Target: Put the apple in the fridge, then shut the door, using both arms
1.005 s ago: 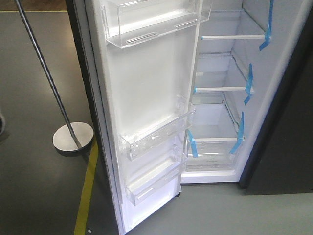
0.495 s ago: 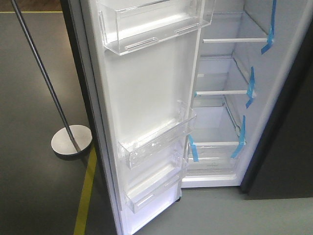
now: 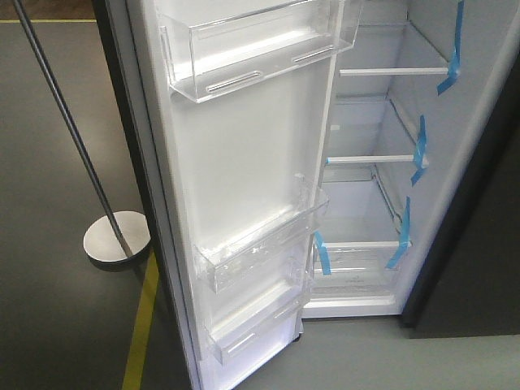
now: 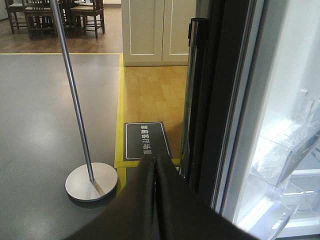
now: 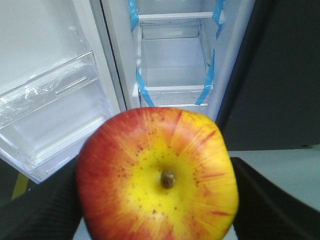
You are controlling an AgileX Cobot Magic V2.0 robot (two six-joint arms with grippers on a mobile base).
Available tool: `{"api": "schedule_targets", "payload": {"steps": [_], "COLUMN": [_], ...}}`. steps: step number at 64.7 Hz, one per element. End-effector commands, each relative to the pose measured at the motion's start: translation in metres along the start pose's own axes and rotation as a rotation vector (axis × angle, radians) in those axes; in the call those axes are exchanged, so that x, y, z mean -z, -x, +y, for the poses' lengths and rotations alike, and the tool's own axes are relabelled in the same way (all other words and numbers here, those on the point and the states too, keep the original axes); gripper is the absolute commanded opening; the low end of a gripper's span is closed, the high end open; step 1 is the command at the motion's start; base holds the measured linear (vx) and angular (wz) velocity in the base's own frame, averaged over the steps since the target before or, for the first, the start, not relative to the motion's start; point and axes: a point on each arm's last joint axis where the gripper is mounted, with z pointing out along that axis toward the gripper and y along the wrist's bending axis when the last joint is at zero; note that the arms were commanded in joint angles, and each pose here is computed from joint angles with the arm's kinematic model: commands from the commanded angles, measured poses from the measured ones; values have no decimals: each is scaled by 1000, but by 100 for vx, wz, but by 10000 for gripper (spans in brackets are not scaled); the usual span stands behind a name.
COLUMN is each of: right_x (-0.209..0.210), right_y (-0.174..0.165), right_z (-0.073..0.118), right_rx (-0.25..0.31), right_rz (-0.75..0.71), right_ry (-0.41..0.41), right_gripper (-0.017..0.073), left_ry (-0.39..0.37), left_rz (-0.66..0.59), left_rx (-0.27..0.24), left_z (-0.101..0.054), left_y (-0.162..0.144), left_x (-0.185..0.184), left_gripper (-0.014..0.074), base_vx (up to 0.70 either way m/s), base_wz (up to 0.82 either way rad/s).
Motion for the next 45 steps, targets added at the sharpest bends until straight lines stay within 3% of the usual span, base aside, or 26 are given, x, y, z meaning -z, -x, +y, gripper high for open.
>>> {"api": "schedule_targets", "payload": {"steps": [1,45], "right_x": [6,6], "right_y": [14,14], "right_z": [-1,-1], "right_rx": [-2,-2], "right_rz": [-98,-98], "right_ry": [-12,-12], "right_gripper": [246,246], "left_ry": [-16,-16], "left_rz": [-62,-62], "left_rx": [5,5], "left_z": [-1,-1], "left_y": [0,0], "left_x": [-1,-1], "left_gripper": [-6,-6], "base_vx": [4,3], "base_wz": [0,0]}}
